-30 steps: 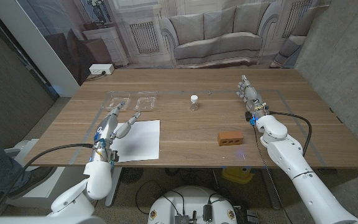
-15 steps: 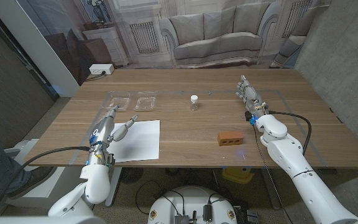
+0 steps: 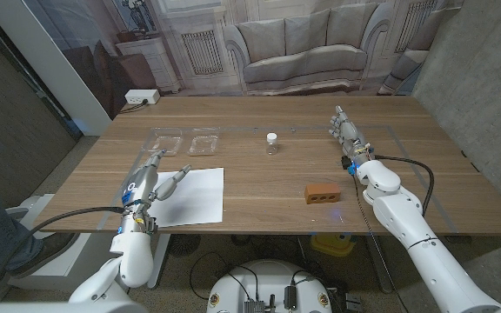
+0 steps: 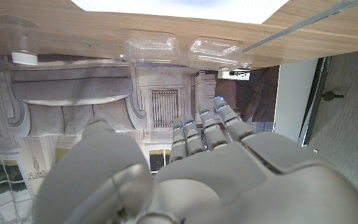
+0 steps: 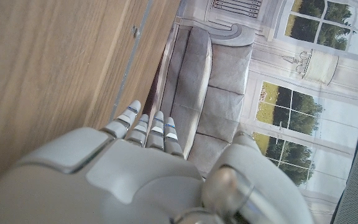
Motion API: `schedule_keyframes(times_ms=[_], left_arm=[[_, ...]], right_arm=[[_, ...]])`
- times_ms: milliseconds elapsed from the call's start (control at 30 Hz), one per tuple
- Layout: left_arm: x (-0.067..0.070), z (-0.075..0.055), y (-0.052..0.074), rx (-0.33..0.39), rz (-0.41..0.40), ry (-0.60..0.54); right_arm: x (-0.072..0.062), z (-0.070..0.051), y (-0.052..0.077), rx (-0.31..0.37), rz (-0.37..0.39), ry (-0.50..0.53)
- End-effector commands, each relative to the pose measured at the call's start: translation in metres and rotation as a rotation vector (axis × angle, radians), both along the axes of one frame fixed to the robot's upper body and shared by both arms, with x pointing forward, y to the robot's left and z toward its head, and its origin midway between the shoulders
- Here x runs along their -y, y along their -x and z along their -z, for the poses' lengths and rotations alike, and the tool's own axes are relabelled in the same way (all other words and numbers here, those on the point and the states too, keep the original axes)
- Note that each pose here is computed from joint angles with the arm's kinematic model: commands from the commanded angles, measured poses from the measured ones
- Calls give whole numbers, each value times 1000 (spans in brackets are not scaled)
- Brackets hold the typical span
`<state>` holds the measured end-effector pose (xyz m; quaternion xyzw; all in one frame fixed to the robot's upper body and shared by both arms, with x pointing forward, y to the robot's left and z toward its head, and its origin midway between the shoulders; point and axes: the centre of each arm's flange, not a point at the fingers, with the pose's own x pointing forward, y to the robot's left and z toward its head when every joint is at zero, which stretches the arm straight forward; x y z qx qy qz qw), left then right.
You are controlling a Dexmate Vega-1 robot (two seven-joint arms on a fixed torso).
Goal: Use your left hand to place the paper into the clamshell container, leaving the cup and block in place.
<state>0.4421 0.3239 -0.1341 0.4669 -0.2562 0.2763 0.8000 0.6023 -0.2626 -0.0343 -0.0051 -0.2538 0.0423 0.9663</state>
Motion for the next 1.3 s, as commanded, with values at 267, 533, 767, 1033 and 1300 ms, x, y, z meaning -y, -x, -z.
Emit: schedule_keyframes(times_ms=[267, 533, 767, 1033, 1300], left_arm=[[-1, 6, -4, -49, -54, -22], [7, 9, -7, -61, -89, -44], [8, 10, -8, -70, -102, -56], [9, 12, -9, -77, -117, -69], [15, 13, -14, -95, -145, -109]], right_arm=[[-3, 3, 2, -2, 6, -8], [-2, 4, 4, -3, 14, -17], [-3, 4, 5, 1, 12, -19], [-4, 5, 5, 7, 7, -15], [-4, 4, 4, 4, 6, -17]])
